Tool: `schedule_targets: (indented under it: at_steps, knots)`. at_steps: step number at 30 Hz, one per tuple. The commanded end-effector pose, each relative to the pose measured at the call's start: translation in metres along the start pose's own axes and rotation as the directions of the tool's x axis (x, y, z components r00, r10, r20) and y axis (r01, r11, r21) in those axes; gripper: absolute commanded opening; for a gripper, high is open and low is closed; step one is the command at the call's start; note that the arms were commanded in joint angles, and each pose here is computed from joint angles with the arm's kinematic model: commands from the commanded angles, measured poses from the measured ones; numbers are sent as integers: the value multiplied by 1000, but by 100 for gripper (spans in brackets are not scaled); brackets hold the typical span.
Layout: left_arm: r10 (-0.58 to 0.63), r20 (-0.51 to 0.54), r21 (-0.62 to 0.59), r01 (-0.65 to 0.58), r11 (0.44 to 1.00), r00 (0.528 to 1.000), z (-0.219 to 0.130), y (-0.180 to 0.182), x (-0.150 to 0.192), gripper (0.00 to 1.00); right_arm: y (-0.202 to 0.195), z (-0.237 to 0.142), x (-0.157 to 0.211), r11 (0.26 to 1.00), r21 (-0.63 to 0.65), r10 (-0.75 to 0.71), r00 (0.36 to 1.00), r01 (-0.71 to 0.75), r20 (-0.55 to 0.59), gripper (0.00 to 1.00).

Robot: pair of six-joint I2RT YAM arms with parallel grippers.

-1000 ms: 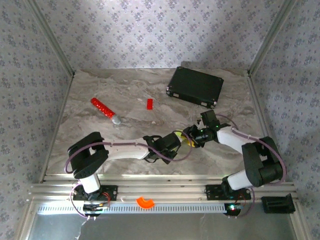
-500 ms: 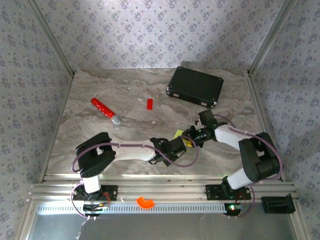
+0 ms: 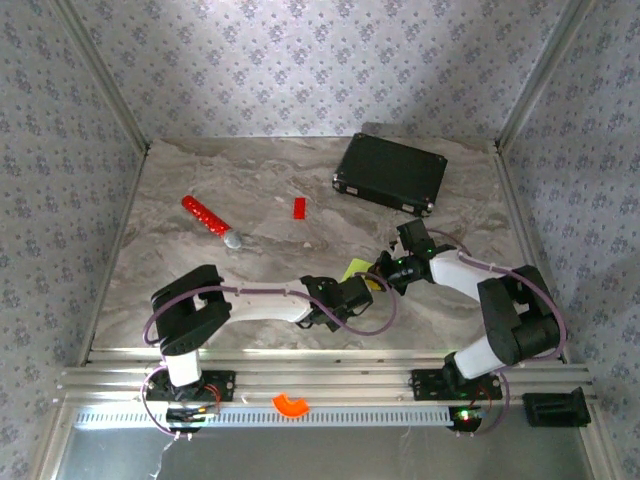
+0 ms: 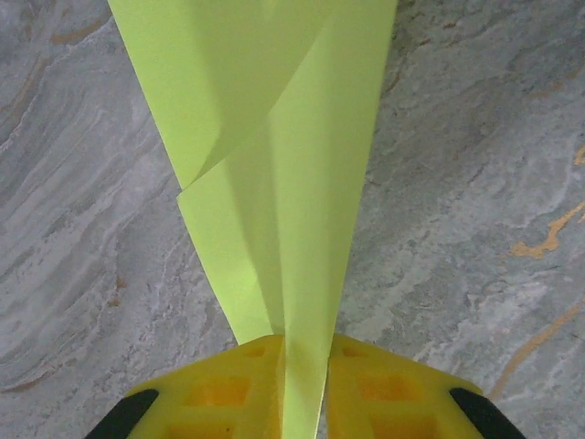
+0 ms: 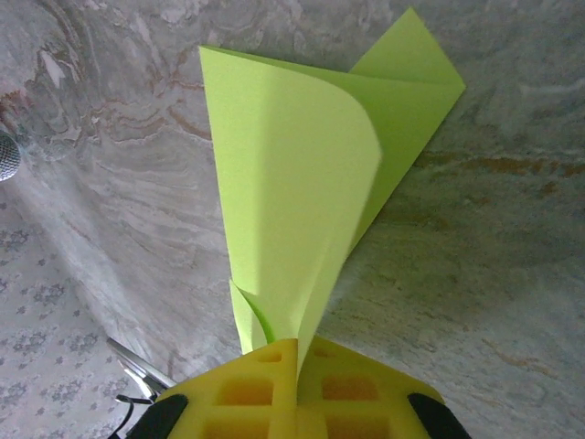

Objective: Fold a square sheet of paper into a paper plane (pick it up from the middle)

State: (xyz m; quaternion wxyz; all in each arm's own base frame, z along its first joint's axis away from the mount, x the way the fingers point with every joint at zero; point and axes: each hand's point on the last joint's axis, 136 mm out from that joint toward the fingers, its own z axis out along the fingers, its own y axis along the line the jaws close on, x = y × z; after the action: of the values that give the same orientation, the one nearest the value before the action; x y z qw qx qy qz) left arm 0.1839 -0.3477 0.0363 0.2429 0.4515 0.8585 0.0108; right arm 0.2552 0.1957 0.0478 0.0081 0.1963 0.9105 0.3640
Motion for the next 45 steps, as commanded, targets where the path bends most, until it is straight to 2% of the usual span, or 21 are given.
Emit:
schedule_targets:
  at_steps: [1, 11, 16, 20, 25, 27, 32, 37, 45]
  knots:
    - [32, -7, -39, -32, 999, 999, -1, 0, -2, 20, 5, -6, 2, 1000, -29, 9, 1000, -9, 3, 0]
    - [32, 4, -63, -32, 997, 999, -1, 2, -6, 19, 3, -5, 3, 999, -40, 18, 1000, -18, -1, 0]
    - [30, 9, -62, -29, 998, 1000, -1, 1, -8, 10, 3, -4, 3, 999, -40, 16, 1000, -16, -1, 0]
    - [24, 4, -64, -24, 998, 1000, 1, 1, -7, 9, 4, -5, 3, 999, -43, 15, 1000, -15, -1, 0]
    - [21, 4, -62, -20, 998, 1000, 1, 1, -6, 0, 4, -5, 2, 999, -47, 15, 1000, -15, 0, 0]
    - [15, 6, -60, -15, 998, 1000, 1, 0, -6, 0, 6, -6, 2, 999, -52, 9, 1000, -9, 4, 0]
    - [-7, 14, -31, 8, 999, 1000, 0, -3, -6, 0, 1, -19, -5, 1000, -19, -13, 998, 15, 58, 16]
    - [-83, -6, 77, 83, 994, 997, 6, -13, -3, 0, -19, -49, -17, 998, 63, -30, 984, 19, 177, 30]
    - [-221, -42, 265, 224, 938, 974, 11, -21, -1, 0, -36, -69, -24, 1000, 19, 13, 957, -19, 289, 31]
